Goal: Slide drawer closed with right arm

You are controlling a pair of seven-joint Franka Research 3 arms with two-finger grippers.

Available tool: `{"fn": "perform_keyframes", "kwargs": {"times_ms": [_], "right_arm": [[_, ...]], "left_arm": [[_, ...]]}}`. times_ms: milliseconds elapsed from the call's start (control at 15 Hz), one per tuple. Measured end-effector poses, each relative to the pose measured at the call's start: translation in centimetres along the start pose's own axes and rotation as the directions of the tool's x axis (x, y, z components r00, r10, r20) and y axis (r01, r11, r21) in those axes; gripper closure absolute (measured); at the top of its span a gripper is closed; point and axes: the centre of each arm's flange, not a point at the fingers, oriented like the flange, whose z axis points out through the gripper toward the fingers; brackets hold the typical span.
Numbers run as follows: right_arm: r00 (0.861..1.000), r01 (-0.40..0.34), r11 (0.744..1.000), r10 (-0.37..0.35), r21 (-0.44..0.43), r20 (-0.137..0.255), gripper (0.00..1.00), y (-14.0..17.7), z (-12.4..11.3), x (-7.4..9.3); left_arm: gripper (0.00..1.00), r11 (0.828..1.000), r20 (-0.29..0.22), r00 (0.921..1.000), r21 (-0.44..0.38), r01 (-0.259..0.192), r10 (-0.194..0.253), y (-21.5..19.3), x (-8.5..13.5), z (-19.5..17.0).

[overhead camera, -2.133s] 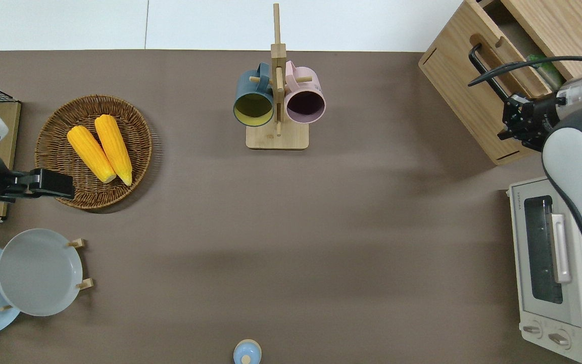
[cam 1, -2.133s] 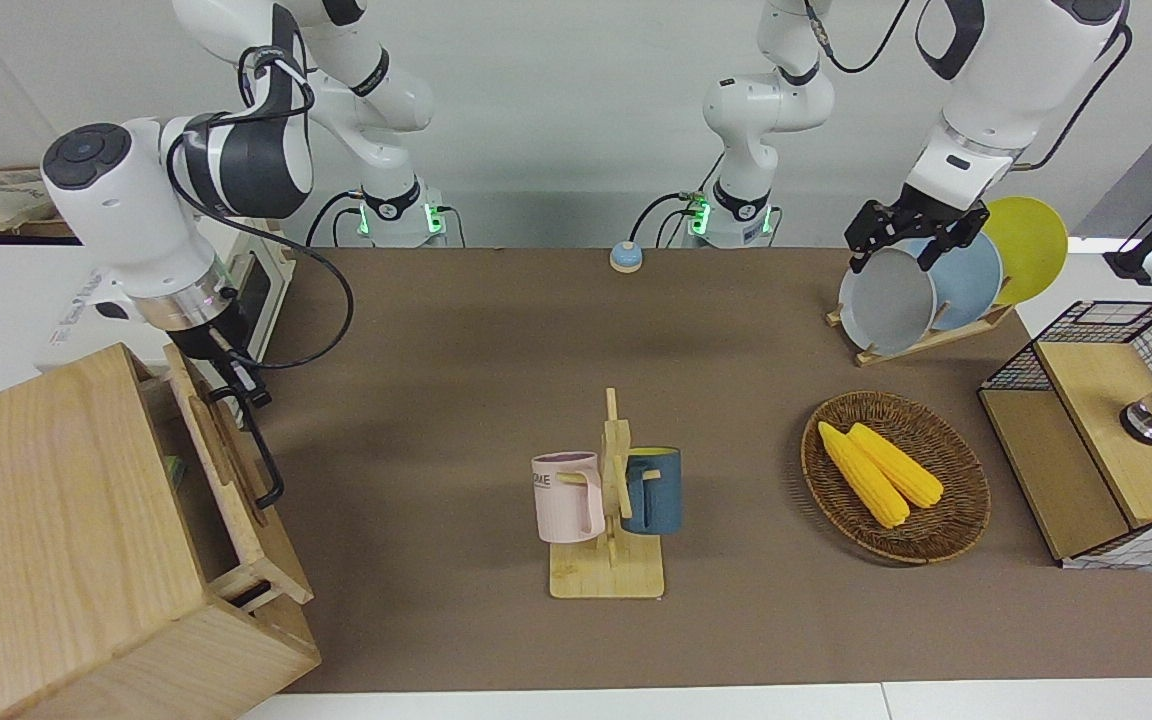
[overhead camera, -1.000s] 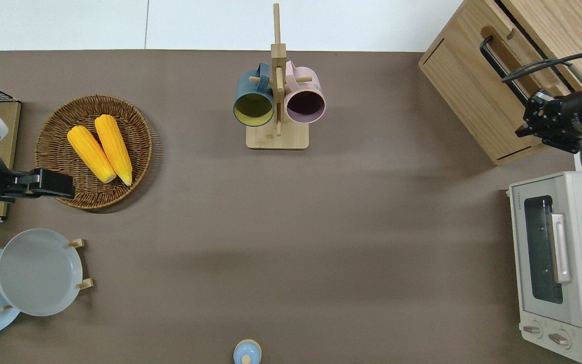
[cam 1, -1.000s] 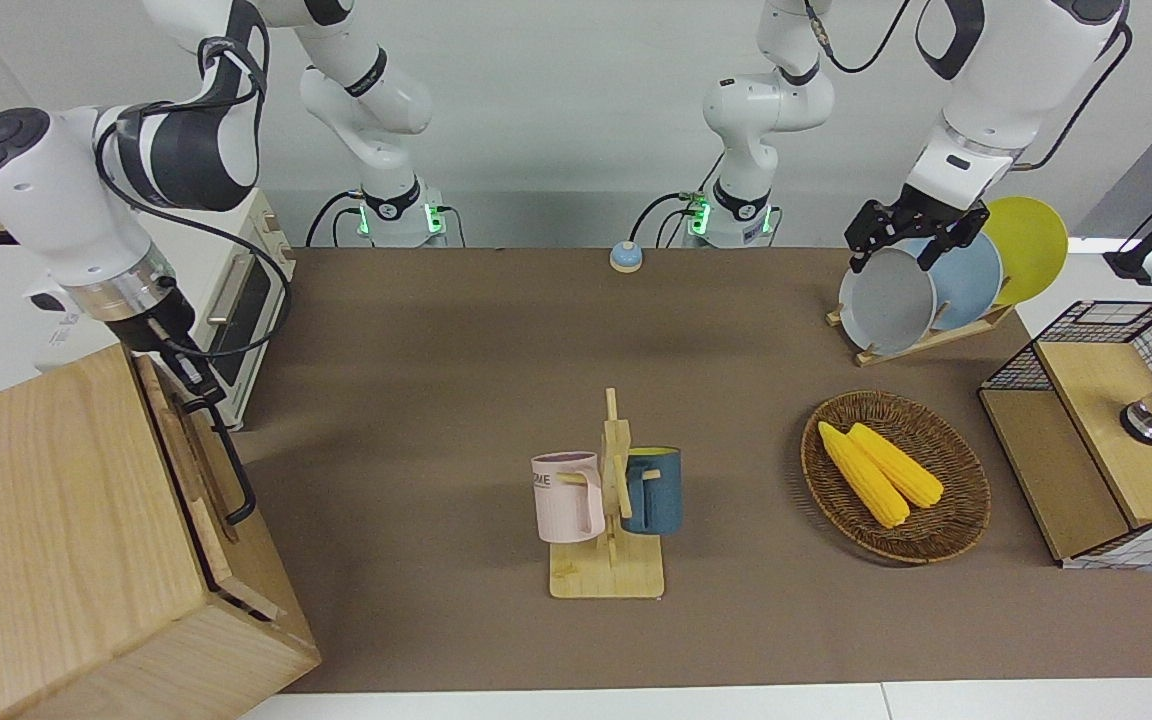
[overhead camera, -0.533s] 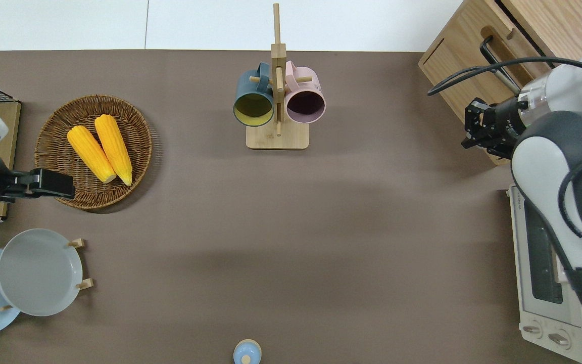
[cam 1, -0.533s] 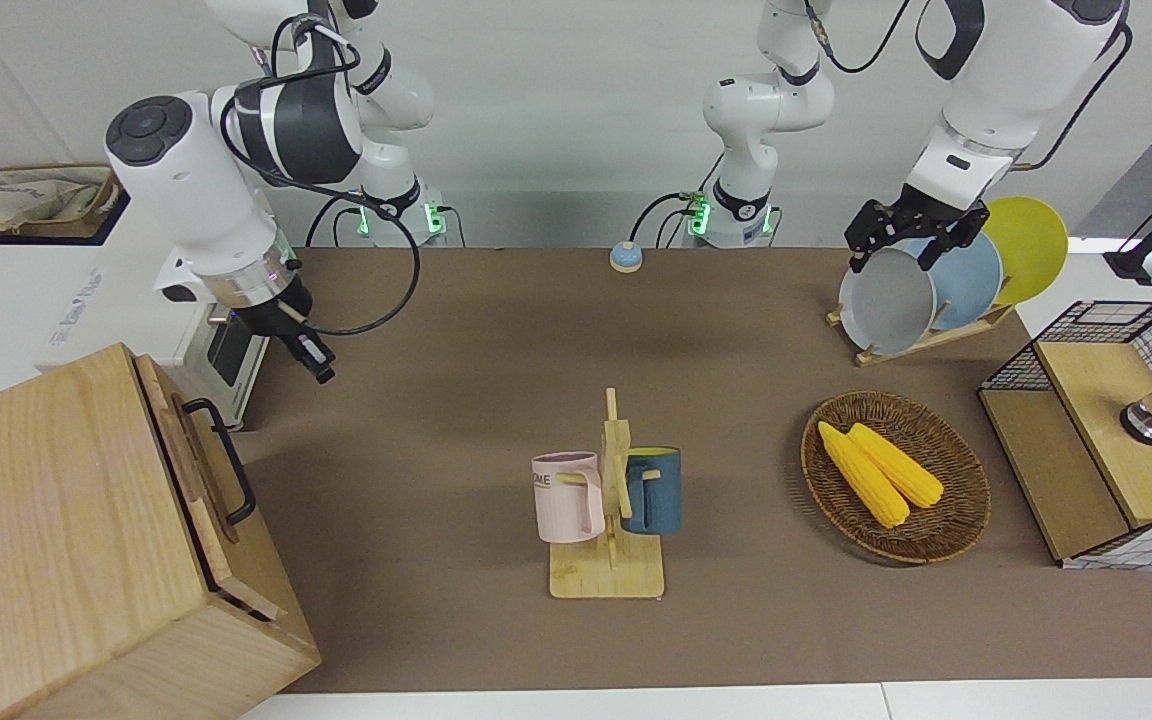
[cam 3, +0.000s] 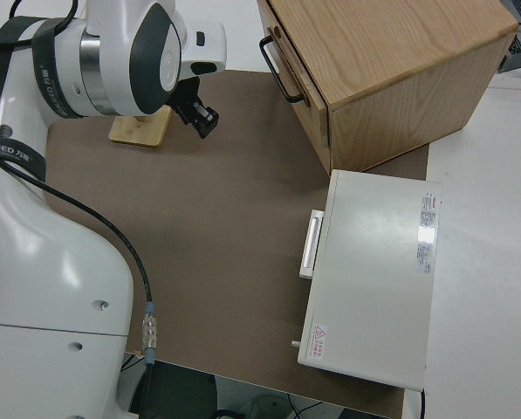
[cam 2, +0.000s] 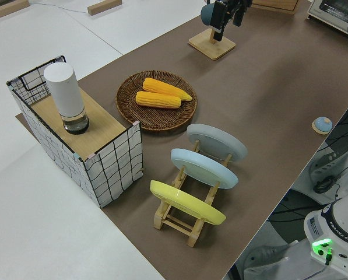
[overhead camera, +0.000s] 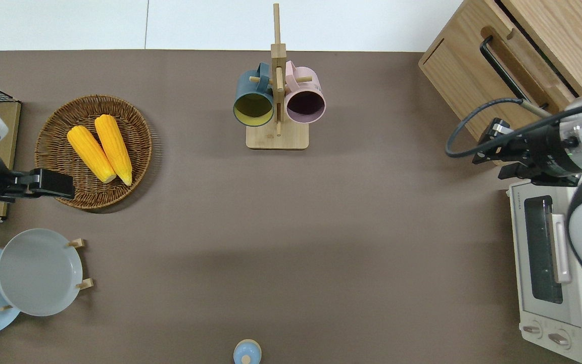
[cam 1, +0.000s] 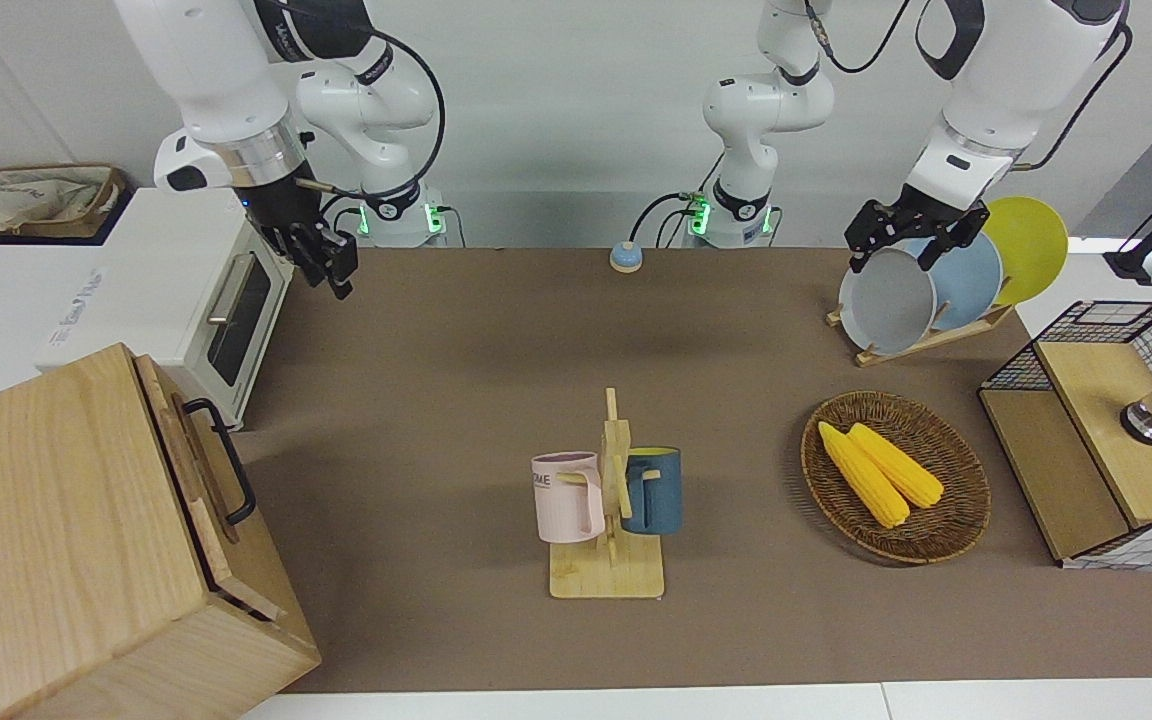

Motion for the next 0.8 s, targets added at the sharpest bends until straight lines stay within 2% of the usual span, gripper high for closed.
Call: {"fn": "perform_keyframes", "kwargs": {"times_ms": [200,267,333,400,600,667,800], "right_arm": [[0.993,0.113,0.994,-0.113,0.008,-0.025,0.22,0.8,-2.3,-1.5],[0.984,0.173,0.985,-0.173,0.007,-0.034,0.07,1.3,-3.0,-2.1],[0.976,0.213,0.977,-0.213,0.005,-0.037,0.01,1.7,-3.3,-2.4],[0.965,0.260,0.966,-0.259,0.002,-0.040,0.01,2.4,-3.6,-2.8],[0.951,0.307,0.952,-0.306,-0.004,-0.047,0.01,4.0,-4.1,-3.1],[0.935,0.350,0.937,-0.350,-0.008,-0.046,0.01,4.9,-4.2,-2.9],[0.915,0.400,0.916,-0.400,-0.013,-0.045,0.01,5.9,-4.2,-2.5]], "left_arm": [[0.00,1.000,0.000,1.0000,0.000,0.000,0.000,0.0,0.0,0.0],[0.00,1.000,0.000,1.0000,0.000,0.000,0.000,0.0,0.0,0.0],[0.00,1.000,0.000,1.0000,0.000,0.000,0.000,0.0,0.0,0.0],[0.01,1.000,0.000,1.0000,0.000,0.000,0.000,0.0,0.0,0.0],[0.00,1.000,0.000,1.0000,0.000,0.000,0.000,0.0,0.0,0.0],[0.00,1.000,0.000,1.0000,0.000,0.000,0.000,0.0,0.0,0.0],[0.00,1.000,0.000,1.0000,0.000,0.000,0.000,0.0,0.0,0.0]]}}
